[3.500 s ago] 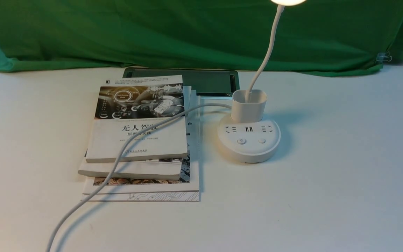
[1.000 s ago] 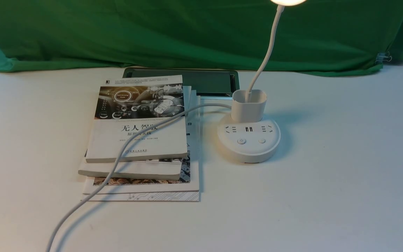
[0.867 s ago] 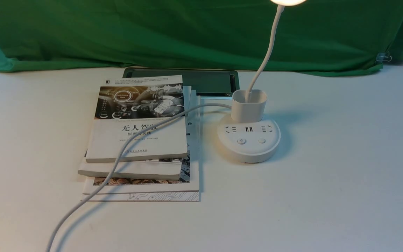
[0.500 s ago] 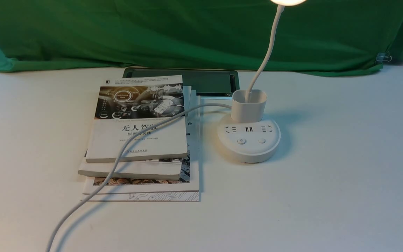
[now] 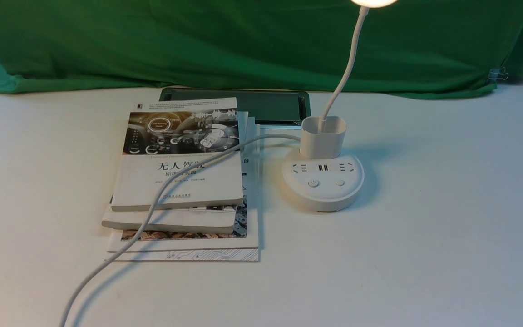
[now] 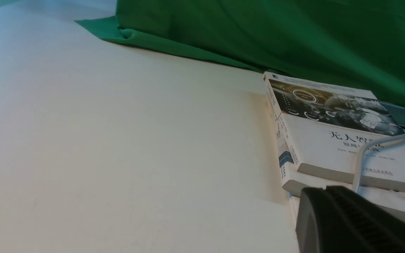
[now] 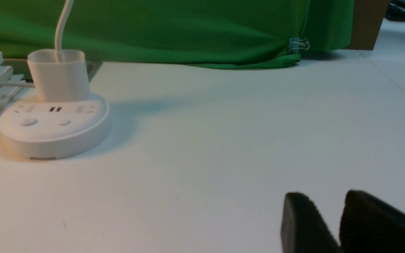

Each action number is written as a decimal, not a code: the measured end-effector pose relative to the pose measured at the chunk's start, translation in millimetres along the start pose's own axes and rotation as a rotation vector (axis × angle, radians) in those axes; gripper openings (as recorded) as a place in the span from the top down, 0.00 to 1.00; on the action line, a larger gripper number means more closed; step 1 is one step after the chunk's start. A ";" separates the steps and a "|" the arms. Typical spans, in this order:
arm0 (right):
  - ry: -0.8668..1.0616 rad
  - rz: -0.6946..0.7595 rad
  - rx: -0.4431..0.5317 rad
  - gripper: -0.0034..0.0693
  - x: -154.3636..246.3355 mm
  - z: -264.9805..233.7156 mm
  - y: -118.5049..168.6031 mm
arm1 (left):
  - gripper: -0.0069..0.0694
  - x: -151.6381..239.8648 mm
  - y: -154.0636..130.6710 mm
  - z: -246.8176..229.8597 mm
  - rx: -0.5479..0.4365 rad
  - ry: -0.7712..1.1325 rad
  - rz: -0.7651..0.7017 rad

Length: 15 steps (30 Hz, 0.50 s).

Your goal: Turn on the desk lamp on the white desktop with your hand.

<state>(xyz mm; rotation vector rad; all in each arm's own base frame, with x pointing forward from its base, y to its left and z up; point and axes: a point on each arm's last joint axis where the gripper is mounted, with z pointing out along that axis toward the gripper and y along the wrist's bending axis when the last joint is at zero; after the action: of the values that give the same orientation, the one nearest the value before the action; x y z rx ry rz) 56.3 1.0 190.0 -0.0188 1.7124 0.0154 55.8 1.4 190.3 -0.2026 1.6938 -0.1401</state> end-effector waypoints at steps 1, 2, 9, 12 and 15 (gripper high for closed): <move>0.000 0.000 0.000 0.63 0.0 0.0 0.0 | 0.88 0.0 0.1 0.0 -0.001 0.000 0.005; 0.000 0.000 0.000 0.63 0.0 0.0 0.0 | 0.88 0.0 0.0 0.0 0.000 0.000 0.000; 0.000 0.000 0.000 0.63 0.0 0.0 0.0 | 0.88 0.0 0.0 0.0 0.000 0.000 0.000; 0.000 0.000 0.000 0.63 0.0 0.0 0.0 | 0.88 0.0 0.1 0.0 -0.001 0.000 0.005; 0.000 0.000 0.000 0.63 0.0 0.0 0.0 | 0.88 0.0 0.1 0.0 -0.001 0.000 0.005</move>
<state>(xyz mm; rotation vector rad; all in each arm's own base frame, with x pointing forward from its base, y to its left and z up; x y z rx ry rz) 56.3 1.0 190.0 -0.0188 1.7124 0.0154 55.8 1.5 190.3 -0.1989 1.6941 -0.1352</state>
